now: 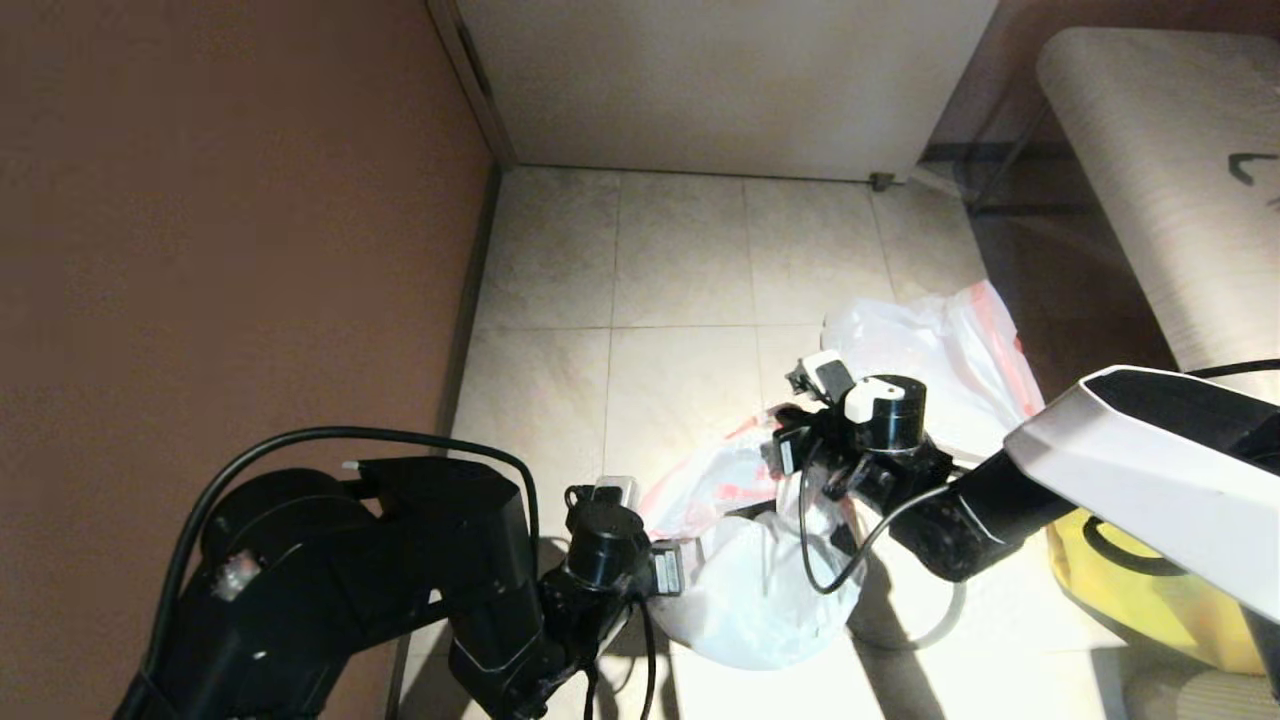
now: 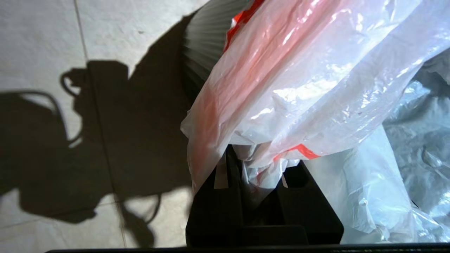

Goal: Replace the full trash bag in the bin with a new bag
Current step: Put the new garbage bag on the trash can

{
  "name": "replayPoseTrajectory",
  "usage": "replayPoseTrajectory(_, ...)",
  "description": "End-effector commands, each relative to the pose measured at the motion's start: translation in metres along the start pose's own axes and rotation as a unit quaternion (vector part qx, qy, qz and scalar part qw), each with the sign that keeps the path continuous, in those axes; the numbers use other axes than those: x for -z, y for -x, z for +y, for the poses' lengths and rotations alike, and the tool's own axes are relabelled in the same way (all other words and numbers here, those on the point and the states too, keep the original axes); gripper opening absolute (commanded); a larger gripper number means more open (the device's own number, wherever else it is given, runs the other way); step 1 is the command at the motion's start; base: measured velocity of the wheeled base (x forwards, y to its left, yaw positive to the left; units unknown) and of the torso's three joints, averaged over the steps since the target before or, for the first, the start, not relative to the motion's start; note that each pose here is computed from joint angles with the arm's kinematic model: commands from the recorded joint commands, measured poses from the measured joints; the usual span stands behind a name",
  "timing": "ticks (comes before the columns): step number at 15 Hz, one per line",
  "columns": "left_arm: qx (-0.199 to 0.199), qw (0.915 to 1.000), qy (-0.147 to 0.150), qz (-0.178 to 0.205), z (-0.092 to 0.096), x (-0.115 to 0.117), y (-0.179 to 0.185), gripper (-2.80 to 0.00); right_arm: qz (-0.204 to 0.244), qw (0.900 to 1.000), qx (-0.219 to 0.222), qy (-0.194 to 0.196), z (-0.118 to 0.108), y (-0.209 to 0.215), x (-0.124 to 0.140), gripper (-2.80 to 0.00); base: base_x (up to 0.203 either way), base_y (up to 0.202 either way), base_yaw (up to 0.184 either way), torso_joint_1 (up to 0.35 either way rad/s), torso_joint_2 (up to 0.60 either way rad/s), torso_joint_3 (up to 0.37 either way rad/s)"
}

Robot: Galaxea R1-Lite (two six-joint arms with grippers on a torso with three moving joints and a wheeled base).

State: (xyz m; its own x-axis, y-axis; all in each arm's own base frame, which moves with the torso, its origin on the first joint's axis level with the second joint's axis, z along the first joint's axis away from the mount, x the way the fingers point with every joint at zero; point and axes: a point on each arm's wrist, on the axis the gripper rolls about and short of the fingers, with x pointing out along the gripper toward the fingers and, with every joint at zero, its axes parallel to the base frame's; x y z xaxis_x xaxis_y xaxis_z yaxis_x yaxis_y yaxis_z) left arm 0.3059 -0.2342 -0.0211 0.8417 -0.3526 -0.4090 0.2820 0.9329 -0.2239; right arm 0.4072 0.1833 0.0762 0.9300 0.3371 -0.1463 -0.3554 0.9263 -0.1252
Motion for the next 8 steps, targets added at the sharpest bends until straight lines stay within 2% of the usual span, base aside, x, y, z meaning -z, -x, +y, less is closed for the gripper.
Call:
replayPoseTrajectory(1,-0.005,1.0000,0.002,-0.003,0.003,0.003,-0.003,-2.80,0.017,1.000,0.020,-0.001,-0.019,-0.007,0.017,-2.80,0.000,0.000,0.000,0.000,0.00,0.000)
replayPoseTrajectory(8,-0.031,0.9992,0.012,-0.022,0.012,-0.004,-0.016,-2.80,0.051,0.998,0.046,-0.003,-0.043,-0.014,0.049,-2.80,0.000,0.000,0.000,0.000,0.00,0.000)
